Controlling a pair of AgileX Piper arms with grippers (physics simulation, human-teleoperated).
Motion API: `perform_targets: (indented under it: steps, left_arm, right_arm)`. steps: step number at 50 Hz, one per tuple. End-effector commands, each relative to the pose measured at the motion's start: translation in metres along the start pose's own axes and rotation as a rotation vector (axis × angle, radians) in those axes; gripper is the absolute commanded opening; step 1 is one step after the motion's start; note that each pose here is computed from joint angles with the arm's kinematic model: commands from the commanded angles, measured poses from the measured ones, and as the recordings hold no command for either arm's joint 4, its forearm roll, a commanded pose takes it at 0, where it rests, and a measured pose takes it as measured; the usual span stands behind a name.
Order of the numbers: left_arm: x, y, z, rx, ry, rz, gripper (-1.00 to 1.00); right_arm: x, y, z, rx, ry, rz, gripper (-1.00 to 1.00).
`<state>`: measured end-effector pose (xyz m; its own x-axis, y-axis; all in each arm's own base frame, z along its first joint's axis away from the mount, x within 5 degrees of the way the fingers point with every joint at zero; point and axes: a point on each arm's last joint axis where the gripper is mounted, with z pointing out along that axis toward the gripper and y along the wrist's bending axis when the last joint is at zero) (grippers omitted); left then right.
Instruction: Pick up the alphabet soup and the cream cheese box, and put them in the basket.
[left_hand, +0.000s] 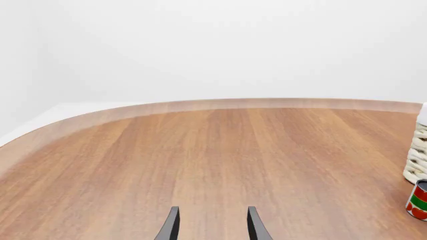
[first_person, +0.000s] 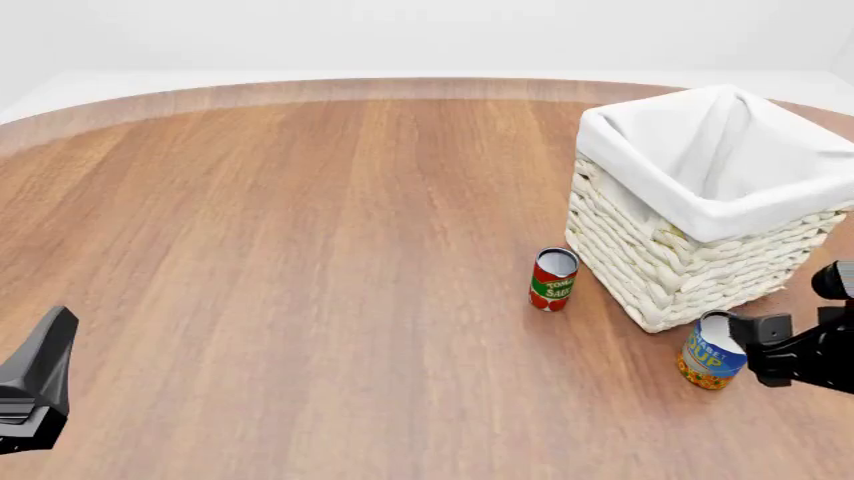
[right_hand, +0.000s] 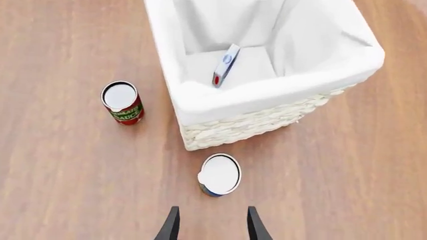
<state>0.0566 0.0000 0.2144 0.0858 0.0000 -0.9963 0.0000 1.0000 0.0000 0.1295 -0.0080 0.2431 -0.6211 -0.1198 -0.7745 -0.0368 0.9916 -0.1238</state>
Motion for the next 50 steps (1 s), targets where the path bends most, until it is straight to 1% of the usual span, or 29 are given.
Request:
perform_targets:
  steps: [1,5,7,11,13,15,18,19,24,25,27,29,30,33,39,41,42,47,48,50]
  left_arm:
    - [0.000,0.000,0.000,0.000,0.000,0.000,1.00]
    - [0.000,0.000,0.000,0.000,0.000,0.000,1.00]
    - [0.000,0.000,0.000,0.000,0.000,0.000,1.00]
    - [0.000,0.000,0.000,0.000,0.000,0.000,1.00]
    - [0.000,0.000,0.000,0.000,0.000,0.000,1.00]
    - [0.000,0.000,0.000,0.000,0.000,0.000,1.00]
    - [0.000,0.000,0.000,0.000,0.000,0.000,1.00]
    - [0.000,0.000,0.000,0.000,0.000,0.000,1.00]
    - [0.000,0.000,0.000,0.000,0.000,0.000,1.00]
    - [0.000,0.000,0.000,0.000,0.000,0.000,1.00]
    - [0.000,0.000,0.000,0.000,0.000,0.000,1.00]
    - [0.000,0.000,0.000,0.000,0.000,0.000,1.00]
    - [0.000,0.000,0.000,0.000,0.000,0.000,1.00]
    - [0.000,0.000,0.000,0.000,0.000,0.000,1.00]
    - [0.000,0.000,0.000,0.000,0.000,0.000,1.00]
    - [0.000,0.000,0.000,0.000,0.000,0.000,1.00]
    - [0.000,0.000,0.000,0.000,0.000,0.000,1.00]
    - [0.000,0.000,0.000,0.000,0.000,0.000,1.00]
    - [0.000,0.000,0.000,0.000,0.000,0.000,1.00]
    - [0.000,0.000,0.000,0.000,0.000,0.000,1.00]
  right_arm:
    - [0.006,0.001,0.010,-0.003,0.027,0.013,1.00]
    - [0.014,0.002,0.016,-0.004,0.032,0.011,1.00]
    - [0.011,0.000,0.017,0.004,0.039,0.014,1.00]
    - [0.020,0.001,0.025,0.005,0.056,0.011,1.00]
    - [0.016,-0.001,0.024,0.009,0.058,0.016,1.00]
    - [0.022,-0.001,0.029,0.014,0.063,0.018,1.00]
    - [0.021,-0.002,0.031,0.016,0.074,0.023,1.00]
    - [0.025,-0.001,0.034,0.016,0.076,0.022,1.00]
    - [0.025,-0.002,0.034,0.018,0.086,0.028,1.00]
    - [0.029,-0.001,0.036,0.017,0.086,0.026,1.00]
    - [0.028,-0.001,0.035,0.018,0.087,0.030,1.00]
    - [0.033,0.000,0.037,0.017,0.089,0.032,1.00]
    - [0.030,-0.001,0.036,0.018,0.091,0.034,1.00]
    - [0.037,0.000,0.041,0.018,0.095,0.037,1.00]
    - [0.040,0.001,0.043,0.014,0.101,0.042,1.00]
    - [0.038,0.001,0.041,0.013,0.102,0.044,1.00]
    - [0.043,0.002,0.045,0.013,0.106,0.044,1.00]
    - [0.043,0.001,0.048,0.016,0.108,0.046,1.00]
    - [0.040,0.000,0.047,0.019,0.108,0.048,1.00]
    - [0.043,0.000,0.049,0.019,0.108,0.048,1.00]
